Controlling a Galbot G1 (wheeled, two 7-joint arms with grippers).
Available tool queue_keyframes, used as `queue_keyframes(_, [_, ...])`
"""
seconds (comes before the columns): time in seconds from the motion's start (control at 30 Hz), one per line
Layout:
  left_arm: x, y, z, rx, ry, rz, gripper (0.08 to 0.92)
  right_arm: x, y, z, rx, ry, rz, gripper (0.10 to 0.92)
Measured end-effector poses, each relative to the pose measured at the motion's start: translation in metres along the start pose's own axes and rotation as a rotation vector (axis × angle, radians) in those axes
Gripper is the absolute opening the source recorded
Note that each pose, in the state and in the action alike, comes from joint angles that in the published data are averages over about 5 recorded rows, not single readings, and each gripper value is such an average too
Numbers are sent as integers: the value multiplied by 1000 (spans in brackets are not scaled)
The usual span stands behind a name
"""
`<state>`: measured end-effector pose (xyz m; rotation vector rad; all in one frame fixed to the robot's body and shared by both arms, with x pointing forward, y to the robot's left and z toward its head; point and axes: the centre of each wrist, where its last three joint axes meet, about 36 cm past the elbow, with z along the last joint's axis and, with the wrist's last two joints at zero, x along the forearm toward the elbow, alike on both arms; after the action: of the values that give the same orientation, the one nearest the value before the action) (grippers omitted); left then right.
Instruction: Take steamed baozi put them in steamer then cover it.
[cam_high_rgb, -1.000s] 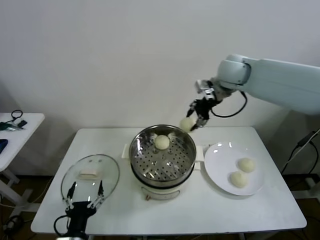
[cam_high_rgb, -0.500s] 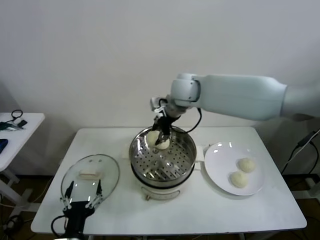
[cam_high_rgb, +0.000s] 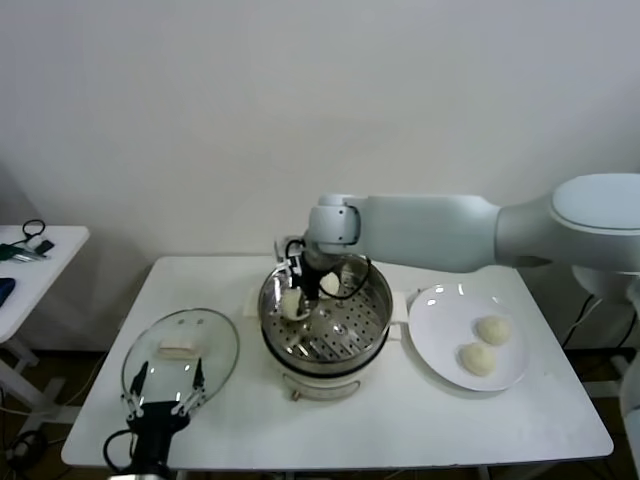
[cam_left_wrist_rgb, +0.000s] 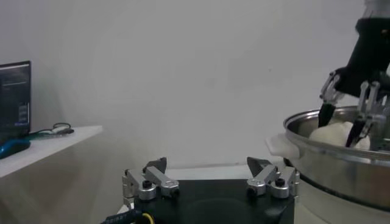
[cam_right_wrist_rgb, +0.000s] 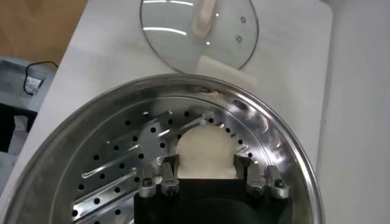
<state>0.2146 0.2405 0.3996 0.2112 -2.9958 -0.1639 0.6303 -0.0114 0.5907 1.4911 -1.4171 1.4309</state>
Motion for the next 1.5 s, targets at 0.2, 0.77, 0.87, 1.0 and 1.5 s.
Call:
queue_keyframes(0.2, [-1, 0, 0, 0, -2, 0, 823, -3, 1, -1, 2, -1, -3, 784])
queue_keyframes(0.77, [3, -4, -3, -8, 0, 7, 823, 111, -11, 104, 17, 25, -10, 823])
queue_keyframes(0.87, [3, -5, -3, -11, -2, 7, 823, 127, 0, 145, -10, 42, -21, 823])
queue_keyframes(1.0, [3, -5, -3, -12, -3, 3, 823, 135, 21, 202, -59, 63, -27, 823])
queue_keyframes(1.5, [9, -4, -1, -27, 1, -4, 823, 69, 116, 338, -196, 130, -89, 823])
